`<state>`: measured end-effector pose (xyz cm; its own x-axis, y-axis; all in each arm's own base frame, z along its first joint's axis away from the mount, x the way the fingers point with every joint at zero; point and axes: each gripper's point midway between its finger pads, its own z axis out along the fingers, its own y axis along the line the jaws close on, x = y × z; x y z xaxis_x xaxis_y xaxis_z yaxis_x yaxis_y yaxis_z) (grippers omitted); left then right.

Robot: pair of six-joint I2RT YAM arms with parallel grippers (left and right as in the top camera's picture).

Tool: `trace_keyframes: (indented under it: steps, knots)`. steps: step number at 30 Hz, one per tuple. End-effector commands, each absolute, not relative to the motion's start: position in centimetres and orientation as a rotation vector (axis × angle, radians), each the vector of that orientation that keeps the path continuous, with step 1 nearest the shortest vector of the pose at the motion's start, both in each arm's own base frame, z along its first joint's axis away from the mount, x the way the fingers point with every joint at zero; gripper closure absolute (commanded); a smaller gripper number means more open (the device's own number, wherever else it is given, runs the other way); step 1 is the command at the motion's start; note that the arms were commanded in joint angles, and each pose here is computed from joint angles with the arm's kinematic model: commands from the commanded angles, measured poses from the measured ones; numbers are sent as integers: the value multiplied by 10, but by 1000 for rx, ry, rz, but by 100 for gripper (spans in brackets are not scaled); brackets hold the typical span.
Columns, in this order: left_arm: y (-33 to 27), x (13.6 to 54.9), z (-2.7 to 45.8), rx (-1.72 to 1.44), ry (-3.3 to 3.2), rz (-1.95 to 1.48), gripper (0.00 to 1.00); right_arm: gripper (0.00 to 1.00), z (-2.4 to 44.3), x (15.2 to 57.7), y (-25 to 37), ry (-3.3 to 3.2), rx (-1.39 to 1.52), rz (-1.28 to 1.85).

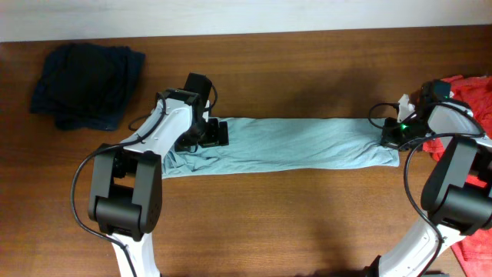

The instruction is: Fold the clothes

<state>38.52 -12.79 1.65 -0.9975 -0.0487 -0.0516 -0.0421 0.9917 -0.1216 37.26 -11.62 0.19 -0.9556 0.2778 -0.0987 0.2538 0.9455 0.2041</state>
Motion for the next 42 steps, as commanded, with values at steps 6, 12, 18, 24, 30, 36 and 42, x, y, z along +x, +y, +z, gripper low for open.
trace_keyframes:
  steps: [6, 12, 18, 24, 30, 36, 42]
  knots:
    - [-130, 383, 23, -58, 3072, -206, 1, 80, 75, 418, -121, 2881, 363, 374]
    - [-132, 382, 23, -50, 3072, -206, 1, 42, 127, 427, -132, 2852, 361, 311]
    - [-132, 382, 23, -49, 3072, -206, 1, 9, 106, 404, -149, 2968, 409, 153]
    - [-132, 382, 23, -48, 3072, -206, 1, 5, 82, 391, -153, 3005, 398, 164]
    - [-133, 382, 23, -47, 3072, -206, 1, 11, 67, 390, -149, 2966, 386, 304]
    - [-133, 382, 23, -47, 3072, -206, 1, 12, 43, 382, -131, 2952, 262, 457]
    - [-133, 382, 23, -47, 3072, -206, 1, 13, 6, 367, -124, 2967, 225, 459]
